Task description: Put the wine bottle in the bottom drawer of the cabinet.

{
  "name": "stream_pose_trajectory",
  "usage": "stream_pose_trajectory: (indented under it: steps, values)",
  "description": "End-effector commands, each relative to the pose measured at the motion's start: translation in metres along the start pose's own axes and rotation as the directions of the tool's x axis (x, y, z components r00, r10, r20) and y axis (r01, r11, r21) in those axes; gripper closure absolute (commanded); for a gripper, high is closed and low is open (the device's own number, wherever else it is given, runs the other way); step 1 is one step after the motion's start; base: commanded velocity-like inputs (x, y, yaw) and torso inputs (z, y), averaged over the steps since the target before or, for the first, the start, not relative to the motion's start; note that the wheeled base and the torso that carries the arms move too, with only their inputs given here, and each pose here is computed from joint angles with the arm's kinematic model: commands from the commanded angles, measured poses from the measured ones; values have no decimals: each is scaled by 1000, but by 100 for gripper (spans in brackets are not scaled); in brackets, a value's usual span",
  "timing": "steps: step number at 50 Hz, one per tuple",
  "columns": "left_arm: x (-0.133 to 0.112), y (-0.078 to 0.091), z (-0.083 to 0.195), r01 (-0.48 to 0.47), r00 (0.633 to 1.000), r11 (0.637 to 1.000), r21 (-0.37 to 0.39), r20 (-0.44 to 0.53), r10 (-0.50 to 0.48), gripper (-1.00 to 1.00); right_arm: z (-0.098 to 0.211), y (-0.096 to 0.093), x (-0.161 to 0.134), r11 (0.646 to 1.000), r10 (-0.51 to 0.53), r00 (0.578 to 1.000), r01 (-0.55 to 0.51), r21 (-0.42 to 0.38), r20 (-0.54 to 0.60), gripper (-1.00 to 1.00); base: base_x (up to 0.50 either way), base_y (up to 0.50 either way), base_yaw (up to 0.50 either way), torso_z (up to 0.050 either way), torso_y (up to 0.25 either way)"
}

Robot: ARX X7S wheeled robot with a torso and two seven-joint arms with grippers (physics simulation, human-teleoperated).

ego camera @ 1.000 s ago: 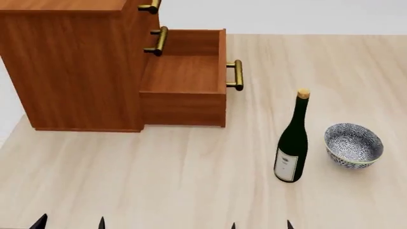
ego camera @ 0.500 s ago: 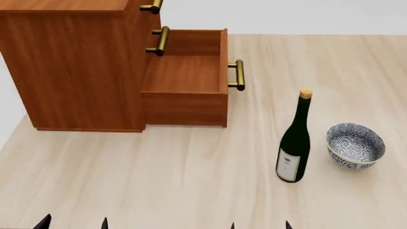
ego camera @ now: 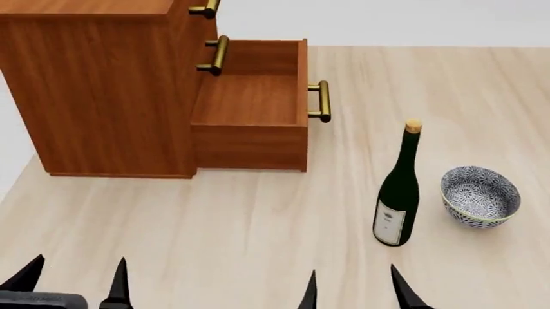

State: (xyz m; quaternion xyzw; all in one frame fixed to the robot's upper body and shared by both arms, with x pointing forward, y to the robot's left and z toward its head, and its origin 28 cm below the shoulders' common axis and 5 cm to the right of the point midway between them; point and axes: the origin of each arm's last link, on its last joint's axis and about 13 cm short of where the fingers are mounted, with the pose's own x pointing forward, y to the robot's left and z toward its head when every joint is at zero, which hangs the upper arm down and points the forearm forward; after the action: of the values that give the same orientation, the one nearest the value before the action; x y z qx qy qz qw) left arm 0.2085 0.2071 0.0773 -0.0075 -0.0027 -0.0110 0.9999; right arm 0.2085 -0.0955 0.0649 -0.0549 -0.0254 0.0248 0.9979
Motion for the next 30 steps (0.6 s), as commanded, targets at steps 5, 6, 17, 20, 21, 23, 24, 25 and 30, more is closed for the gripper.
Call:
stream_pose_trajectory:
  steps: [5,6,17,20,21,23,24,25,30]
  values:
    - [-19,-4,56,39,998,999,25,43,-40,-100,41,-7,-8,999,0,998,3,-46,67,-100,0,0,0,0,0]
    - [-21,-4,60,40,998,999,28,54,-41,-100,44,-7,-9,999,1,998,2,-48,71,-100,0,0,0,0,0]
    - [-42,-6,87,25,993,998,57,116,-31,-100,66,-16,-19,995,-31,987,46,-89,158,-100,0,0,0,0,0]
    - [-44,-5,90,20,991,998,51,128,-27,-100,70,-17,-23,995,-32,985,48,-91,169,-100,0,0,0,0,0]
    - [-44,-5,90,20,991,999,50,130,-26,-100,71,-17,-24,995,-31,985,47,-88,172,-100,0,0,0,0,0]
    - [-45,-4,90,12,991,998,59,134,-20,-100,74,-17,-27,995,-29,984,44,-87,173,-100,0,0,0,0,0]
    - [-44,-4,90,4,992,998,64,122,-12,-100,74,-17,-28,995,-28,984,45,-92,176,-100,0,0,0,0,0]
    - [-44,-3,91,5,992,998,59,126,-13,-100,74,-17,-29,995,-26,984,43,-94,176,-100,0,0,0,0,0]
    - [-47,-2,93,-6,992,998,57,128,-1,-100,74,-17,-32,994,-30,985,47,-96,172,-100,0,0,0,0,0]
